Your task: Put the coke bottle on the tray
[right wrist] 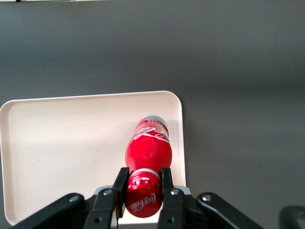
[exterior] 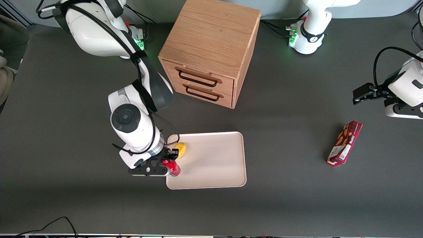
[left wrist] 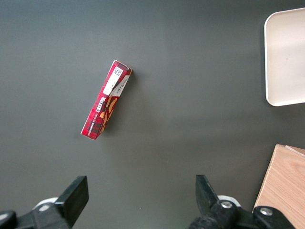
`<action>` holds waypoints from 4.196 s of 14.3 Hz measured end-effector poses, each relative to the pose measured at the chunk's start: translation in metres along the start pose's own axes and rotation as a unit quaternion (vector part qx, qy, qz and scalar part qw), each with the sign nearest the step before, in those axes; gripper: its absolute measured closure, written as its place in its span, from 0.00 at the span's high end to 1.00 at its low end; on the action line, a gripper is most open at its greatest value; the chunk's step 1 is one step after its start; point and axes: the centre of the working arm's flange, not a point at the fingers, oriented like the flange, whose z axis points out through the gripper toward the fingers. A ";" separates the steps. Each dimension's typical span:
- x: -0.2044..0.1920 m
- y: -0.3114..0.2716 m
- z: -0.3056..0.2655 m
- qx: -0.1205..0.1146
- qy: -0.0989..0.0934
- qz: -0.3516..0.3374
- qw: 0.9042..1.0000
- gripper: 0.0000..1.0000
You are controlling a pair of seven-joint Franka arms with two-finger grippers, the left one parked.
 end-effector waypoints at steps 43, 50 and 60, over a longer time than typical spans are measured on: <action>-0.059 0.271 -0.277 0.005 -0.044 0.025 0.999 1.00; -0.095 0.322 -0.316 0.001 -0.046 0.034 0.998 1.00; -0.058 0.347 -0.276 0.006 -0.050 0.056 0.997 1.00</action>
